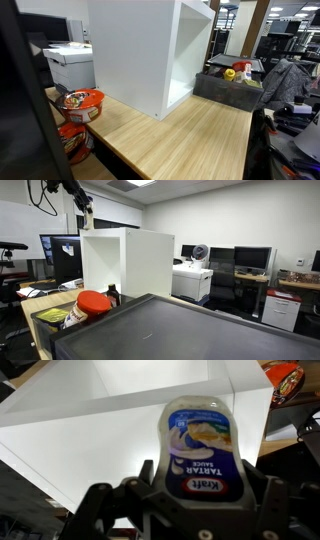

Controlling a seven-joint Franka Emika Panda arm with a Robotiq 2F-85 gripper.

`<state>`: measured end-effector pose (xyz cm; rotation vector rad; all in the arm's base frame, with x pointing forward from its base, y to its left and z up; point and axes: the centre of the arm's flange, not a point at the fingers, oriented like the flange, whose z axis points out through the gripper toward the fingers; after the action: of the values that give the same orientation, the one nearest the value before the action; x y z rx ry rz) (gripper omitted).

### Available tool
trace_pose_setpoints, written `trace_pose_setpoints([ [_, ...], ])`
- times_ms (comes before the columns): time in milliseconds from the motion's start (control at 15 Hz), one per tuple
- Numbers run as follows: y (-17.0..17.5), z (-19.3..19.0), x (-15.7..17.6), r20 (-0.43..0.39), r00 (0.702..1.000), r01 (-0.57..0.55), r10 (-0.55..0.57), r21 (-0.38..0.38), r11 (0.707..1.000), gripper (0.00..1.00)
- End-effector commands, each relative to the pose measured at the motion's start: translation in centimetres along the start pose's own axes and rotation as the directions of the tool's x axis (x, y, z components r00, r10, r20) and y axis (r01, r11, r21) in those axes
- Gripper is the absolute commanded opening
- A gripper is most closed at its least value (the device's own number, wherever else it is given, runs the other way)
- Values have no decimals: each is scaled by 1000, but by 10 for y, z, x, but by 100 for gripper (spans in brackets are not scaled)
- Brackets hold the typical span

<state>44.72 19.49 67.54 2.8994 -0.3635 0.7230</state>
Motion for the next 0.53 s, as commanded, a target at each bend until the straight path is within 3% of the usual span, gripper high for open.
trace_pose_setpoints([
  [0,15,-9,-13,-16,1000,-10,10,30,1000,58],
  [467,23,-17,-19,-8,999,-36,37,47,998,58],
])
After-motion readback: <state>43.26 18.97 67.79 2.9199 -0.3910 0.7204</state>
